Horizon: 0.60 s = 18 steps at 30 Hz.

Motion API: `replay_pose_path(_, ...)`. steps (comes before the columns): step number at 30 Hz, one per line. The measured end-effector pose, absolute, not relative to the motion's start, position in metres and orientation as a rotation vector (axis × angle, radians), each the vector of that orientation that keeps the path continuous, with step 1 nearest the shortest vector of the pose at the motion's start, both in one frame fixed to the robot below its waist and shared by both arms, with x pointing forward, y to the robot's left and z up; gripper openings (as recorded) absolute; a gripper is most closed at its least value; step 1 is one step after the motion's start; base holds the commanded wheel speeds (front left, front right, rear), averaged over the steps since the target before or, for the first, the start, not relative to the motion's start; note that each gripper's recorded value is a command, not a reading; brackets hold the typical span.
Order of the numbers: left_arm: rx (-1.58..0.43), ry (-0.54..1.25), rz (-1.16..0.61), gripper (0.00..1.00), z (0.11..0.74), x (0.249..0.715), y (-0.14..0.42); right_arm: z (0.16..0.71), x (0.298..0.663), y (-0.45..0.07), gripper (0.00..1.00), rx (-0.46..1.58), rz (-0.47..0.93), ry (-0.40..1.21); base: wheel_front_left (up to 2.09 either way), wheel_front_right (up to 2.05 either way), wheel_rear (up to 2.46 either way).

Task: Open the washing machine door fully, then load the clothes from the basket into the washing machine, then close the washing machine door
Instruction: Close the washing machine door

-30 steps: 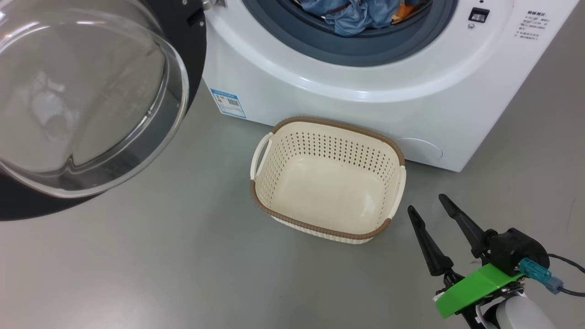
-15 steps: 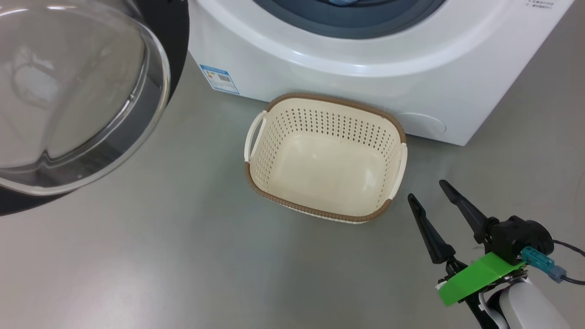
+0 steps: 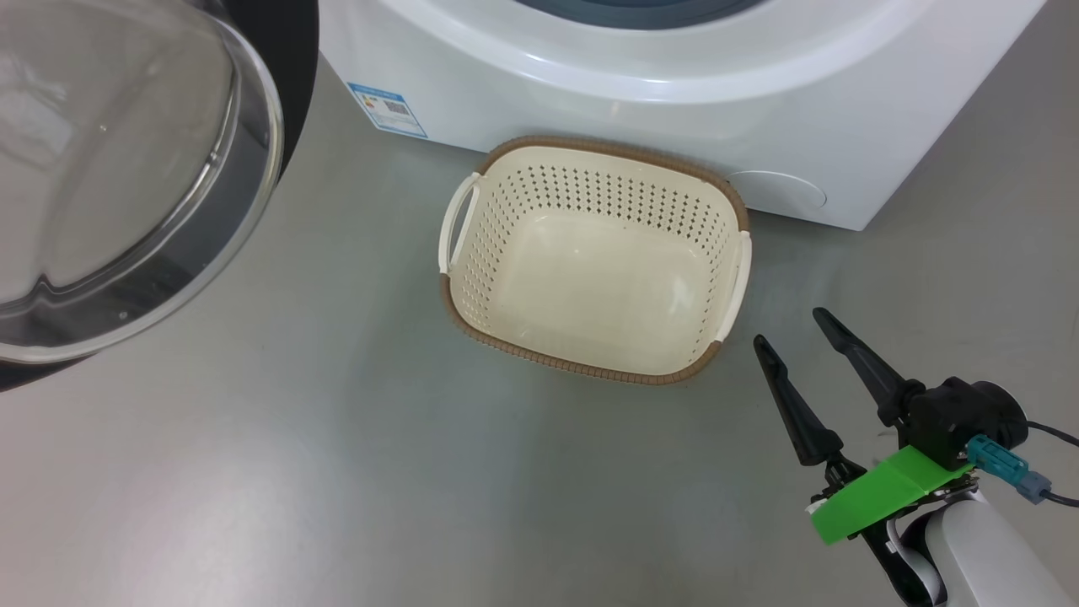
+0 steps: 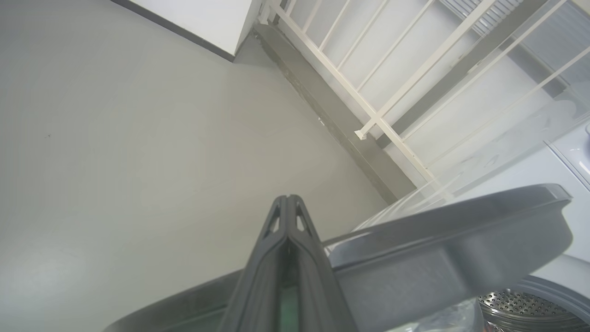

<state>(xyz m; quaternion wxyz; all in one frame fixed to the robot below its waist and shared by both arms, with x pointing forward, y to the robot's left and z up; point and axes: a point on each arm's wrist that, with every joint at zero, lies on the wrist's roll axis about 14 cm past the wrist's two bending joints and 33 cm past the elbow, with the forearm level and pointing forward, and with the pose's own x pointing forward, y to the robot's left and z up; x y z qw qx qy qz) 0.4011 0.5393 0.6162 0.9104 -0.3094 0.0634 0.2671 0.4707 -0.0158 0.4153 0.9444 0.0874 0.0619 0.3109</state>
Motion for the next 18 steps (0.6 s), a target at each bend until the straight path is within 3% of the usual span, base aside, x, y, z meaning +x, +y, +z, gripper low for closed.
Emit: replay_pose_path(18,-0.709,0.250,0.447,0.00,0.619,0.393,0.519,0.435,0.469,-0.013,1.00,0.166,0.636,0.083,0.00,0.00,0.00)
